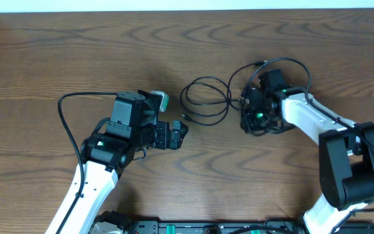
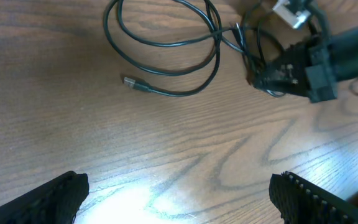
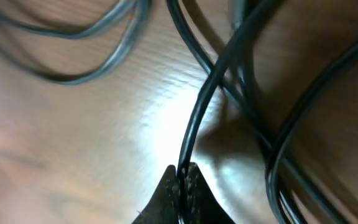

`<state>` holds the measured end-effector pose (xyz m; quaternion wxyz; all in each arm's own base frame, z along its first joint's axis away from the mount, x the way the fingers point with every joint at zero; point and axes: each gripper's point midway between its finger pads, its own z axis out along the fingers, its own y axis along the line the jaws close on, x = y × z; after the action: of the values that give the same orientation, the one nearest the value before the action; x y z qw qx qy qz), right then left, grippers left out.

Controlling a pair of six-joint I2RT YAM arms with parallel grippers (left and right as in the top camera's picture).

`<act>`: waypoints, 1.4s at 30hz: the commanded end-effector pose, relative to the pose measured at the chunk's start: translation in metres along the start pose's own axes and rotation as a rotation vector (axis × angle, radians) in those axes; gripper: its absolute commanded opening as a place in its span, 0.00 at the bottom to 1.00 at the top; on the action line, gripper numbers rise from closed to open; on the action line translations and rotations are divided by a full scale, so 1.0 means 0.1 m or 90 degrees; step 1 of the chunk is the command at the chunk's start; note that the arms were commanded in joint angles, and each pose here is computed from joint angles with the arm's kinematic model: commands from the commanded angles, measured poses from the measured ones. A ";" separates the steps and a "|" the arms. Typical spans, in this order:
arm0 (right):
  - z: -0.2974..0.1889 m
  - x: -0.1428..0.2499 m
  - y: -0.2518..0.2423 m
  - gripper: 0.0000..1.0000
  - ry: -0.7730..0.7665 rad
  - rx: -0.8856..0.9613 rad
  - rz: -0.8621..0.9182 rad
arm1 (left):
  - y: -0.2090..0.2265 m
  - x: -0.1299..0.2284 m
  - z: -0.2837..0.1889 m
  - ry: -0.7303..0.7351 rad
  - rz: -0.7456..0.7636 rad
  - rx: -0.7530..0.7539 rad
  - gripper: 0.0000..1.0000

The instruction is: Untangle cables

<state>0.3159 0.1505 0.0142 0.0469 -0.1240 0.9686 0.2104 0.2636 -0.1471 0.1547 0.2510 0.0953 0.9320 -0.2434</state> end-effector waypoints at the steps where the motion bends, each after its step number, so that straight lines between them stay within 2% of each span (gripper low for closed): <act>1: -0.81 -0.53 0.45 0.01 -0.146 -0.046 -0.052 | -0.01 -0.07 -0.03 -0.009 0.012 -0.001 0.98; 4: -1.53 -0.76 0.76 0.01 -0.260 -0.047 -0.105 | -0.02 -0.07 -0.03 -0.008 0.014 0.003 0.98; 5: -1.77 -0.81 0.87 0.01 -0.299 -0.048 -0.124 | -0.10 -0.05 -0.03 -0.002 0.037 0.032 0.98; 7: -2.25 -0.85 1.06 0.01 -0.377 -0.045 -0.158 | -0.45 0.05 -0.08 0.015 0.151 0.160 0.98; 9: -2.65 -0.82 1.20 0.01 -0.443 -0.036 -0.184 | -0.78 0.15 -0.17 0.015 0.240 0.280 0.98; 10: -2.81 -0.79 1.27 0.01 -0.468 -0.036 -0.192 | -0.88 0.17 -0.20 0.012 0.266 0.311 0.98; 14: -3.25 -0.51 1.45 0.01 -0.532 -0.050 -0.195 | -1.09 0.15 -0.20 -0.011 0.322 0.343 0.98; 21: -3.57 -0.06 1.61 0.01 -0.572 -0.062 -0.206 | -1.35 -0.07 -0.20 -0.097 0.407 0.351 0.98; 27: -3.68 0.24 1.69 0.01 -0.576 -0.089 -0.194 | -1.40 -0.35 -0.15 -0.169 0.406 0.304 0.98; 33: -3.70 0.52 1.80 0.01 -0.558 -0.129 -0.208 | -1.34 -0.32 0.09 -0.133 0.389 0.296 0.98; 42: -3.54 0.68 1.73 0.01 -0.502 -0.124 -0.178 | -1.58 -0.08 0.49 -0.069 0.402 0.375 0.98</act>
<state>0.1958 0.1367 0.3971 0.4429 -0.1689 0.8228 0.3135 0.2515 -0.2928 0.1804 0.3298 0.4151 0.7510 -0.3936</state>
